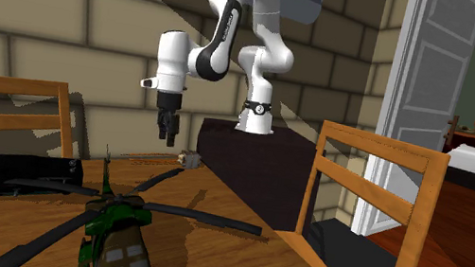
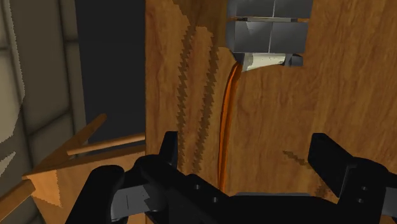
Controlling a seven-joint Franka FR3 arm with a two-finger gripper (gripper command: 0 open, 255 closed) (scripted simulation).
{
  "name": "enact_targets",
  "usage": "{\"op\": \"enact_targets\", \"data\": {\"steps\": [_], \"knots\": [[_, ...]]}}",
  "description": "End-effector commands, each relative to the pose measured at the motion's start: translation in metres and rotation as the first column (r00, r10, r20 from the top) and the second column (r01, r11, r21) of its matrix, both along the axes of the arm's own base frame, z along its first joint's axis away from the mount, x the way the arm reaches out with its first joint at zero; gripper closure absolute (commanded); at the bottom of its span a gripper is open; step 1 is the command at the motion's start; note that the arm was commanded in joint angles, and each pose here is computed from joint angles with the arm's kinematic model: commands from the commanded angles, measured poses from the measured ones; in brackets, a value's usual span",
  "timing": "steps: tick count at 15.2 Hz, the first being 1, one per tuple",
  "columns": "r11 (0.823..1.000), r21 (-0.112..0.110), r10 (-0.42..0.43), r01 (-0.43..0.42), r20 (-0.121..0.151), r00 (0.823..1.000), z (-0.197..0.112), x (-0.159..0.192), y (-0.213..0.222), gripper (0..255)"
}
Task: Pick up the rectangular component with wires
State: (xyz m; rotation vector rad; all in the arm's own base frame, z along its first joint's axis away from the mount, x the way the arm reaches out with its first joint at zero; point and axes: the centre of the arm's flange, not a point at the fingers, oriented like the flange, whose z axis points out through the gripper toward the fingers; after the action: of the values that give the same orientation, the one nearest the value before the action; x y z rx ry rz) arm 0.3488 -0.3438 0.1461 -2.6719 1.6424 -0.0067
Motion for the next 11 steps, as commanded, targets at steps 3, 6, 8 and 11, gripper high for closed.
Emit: {"op": "enact_targets", "data": {"steps": [3, 6, 8, 11], "knots": [[0.999, 0.003, -0.037, 0.037, 0.006, 0.999, -0.030, -0.002, -0.009, 0], [0.999, 0.003, -0.037, 0.037, 0.006, 0.999, -0.045, -0.002, -0.009, 0], [0.999, 0.003, -0.037, 0.037, 0.006, 0.999, -0.056, -0.002, -0.009, 0], [0.999, 0.003, -0.037, 0.037, 0.006, 0.999, -0.059, -0.002, -0.009, 255]]}}
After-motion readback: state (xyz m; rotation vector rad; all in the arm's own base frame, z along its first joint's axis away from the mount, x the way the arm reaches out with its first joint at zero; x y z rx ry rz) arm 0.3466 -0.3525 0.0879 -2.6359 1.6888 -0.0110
